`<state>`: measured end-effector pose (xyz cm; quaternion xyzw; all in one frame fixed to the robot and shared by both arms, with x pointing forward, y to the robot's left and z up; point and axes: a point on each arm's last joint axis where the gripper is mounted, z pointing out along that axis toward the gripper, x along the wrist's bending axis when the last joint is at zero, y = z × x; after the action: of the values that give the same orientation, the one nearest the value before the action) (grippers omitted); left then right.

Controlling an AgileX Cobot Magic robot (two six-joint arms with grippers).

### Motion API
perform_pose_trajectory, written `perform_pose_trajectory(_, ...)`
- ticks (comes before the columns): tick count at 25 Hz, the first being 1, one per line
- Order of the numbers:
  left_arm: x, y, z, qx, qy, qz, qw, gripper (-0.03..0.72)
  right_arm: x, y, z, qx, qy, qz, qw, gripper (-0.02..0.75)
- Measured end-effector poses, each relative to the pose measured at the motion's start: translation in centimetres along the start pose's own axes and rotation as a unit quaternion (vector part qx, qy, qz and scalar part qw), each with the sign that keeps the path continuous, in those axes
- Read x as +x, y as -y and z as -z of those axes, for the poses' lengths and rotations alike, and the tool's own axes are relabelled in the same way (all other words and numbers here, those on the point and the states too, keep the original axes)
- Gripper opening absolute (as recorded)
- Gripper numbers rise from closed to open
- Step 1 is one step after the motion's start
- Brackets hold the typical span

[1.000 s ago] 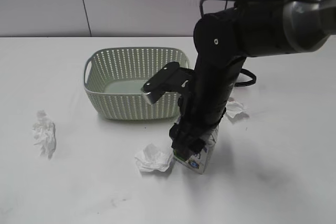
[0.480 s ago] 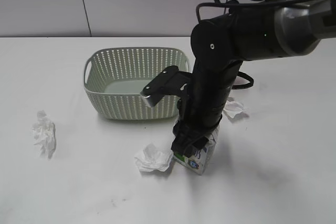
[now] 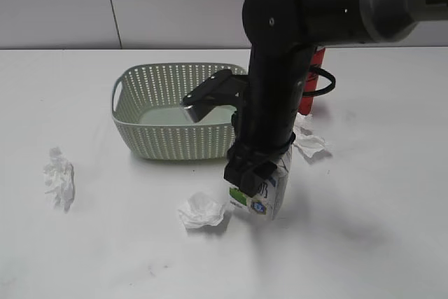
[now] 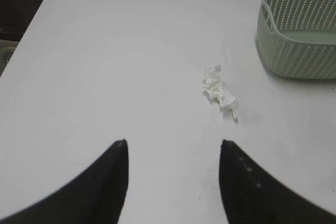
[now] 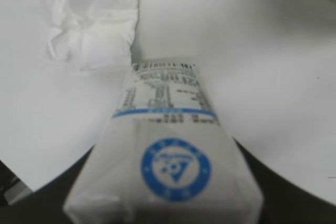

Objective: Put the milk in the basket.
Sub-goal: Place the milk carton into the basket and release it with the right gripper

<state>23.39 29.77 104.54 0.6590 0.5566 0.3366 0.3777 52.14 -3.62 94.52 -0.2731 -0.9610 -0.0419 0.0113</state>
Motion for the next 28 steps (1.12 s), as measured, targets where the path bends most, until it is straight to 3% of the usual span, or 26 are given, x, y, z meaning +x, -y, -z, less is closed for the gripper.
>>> perform_pose_trajectory(5, 0.0, 0.0, 0.0, 0.000, 0.000, 0.000, 1.000, 0.426, 0.0, -0.6, 2.3, 0.029, -0.011, 0.002, 1.000, 0.369)
perform_pose_trajectory(14, 0.0, 0.0, 0.0, 0.000, 0.000, 0.000, 1.000, 0.426, 0.6, -0.4, 7.2, -0.029, -0.003, 0.002, 1.000, 0.368)
perform_pose_trajectory(21, 0.0, 0.0, 0.0, 0.000, 0.000, 0.000, 1.000, 0.426, 0.4, -1.3, 12.2, -0.102, 0.031, 0.011, 0.994, 0.367)
perform_pose_trajectory(28, 0.0, 0.0, 0.0, 0.000, 0.000, 0.000, 1.000, 0.426, -0.5, -2.9, 14.2, -0.155, 0.081, 0.021, 0.984, 0.366)
